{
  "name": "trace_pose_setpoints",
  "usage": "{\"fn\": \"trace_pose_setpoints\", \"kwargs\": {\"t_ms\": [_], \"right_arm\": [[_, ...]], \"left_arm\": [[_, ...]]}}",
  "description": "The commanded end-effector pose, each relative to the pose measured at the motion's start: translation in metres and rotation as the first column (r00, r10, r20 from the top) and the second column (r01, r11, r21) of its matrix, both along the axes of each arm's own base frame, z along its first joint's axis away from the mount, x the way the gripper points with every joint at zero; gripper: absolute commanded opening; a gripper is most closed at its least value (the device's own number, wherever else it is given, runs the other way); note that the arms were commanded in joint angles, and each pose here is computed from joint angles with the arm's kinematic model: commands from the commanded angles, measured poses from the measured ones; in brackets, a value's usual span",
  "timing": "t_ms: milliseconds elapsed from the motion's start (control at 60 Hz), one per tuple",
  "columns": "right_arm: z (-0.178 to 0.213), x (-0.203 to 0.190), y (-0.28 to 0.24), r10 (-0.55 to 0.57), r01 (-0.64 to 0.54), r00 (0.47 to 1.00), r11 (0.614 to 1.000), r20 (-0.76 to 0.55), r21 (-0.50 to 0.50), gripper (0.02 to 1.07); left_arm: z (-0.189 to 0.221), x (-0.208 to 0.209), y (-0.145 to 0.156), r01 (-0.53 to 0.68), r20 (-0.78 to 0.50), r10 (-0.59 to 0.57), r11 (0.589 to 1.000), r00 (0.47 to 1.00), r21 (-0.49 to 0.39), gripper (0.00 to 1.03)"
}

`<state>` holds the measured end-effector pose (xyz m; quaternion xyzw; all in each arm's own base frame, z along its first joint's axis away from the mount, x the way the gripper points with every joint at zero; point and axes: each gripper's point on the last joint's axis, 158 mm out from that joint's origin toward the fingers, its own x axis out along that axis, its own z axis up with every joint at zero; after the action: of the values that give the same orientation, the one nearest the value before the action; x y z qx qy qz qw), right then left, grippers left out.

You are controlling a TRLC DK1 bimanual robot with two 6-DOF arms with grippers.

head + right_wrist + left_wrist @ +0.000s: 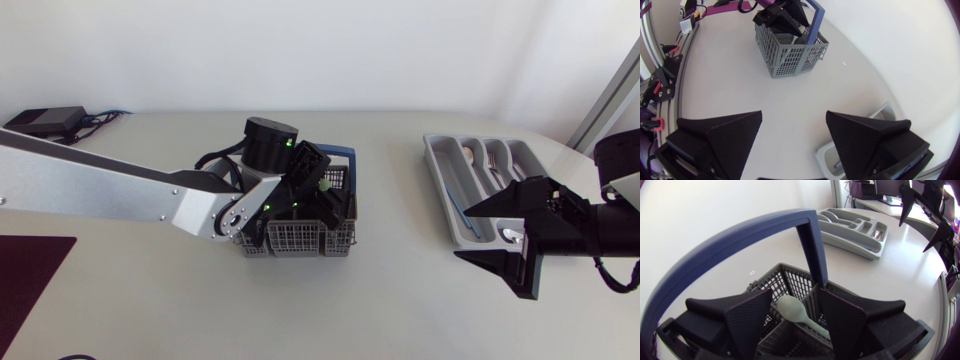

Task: Sort the cutlery from the basket into the organizer compartments.

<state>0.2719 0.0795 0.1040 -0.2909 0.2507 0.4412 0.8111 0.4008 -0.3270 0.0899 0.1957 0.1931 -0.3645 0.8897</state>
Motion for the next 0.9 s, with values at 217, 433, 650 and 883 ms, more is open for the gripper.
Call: {"fn": "trace_pose_setpoints", "kwargs": {"t_ms": [217,433,650,883], "right_arm": [[-0.010,-0.004,0.000,-0.007,0.008,1.000,1.000,-0.027,0.011,0.94],[-0.011,-0.006,0.000,-0.008,0.008,1.000,1.000,-0.027,0.010,0.94],[-0.010,-0.007,0.000,-0.009,0.009,1.000,1.000,-0.022,0.008,0.94],[-0.011,-0.008,0.000,-0.007,0.007,1.000,1.000,-0.022,0.008,0.94]], "left_arm": [[-0.005,0.002,-0.006,0.027,-0.021,-0.027,0.999,0.999,0.018,0.56],[-0.009,-0.016,-0.011,0.082,-0.054,-0.081,0.997,0.995,0.013,0.51],[-0.010,-0.031,-0.016,0.136,-0.074,-0.136,0.991,0.988,-0.002,0.48],[-0.004,-0.026,-0.022,0.139,-0.068,-0.139,0.990,0.988,-0.007,0.47]]}}
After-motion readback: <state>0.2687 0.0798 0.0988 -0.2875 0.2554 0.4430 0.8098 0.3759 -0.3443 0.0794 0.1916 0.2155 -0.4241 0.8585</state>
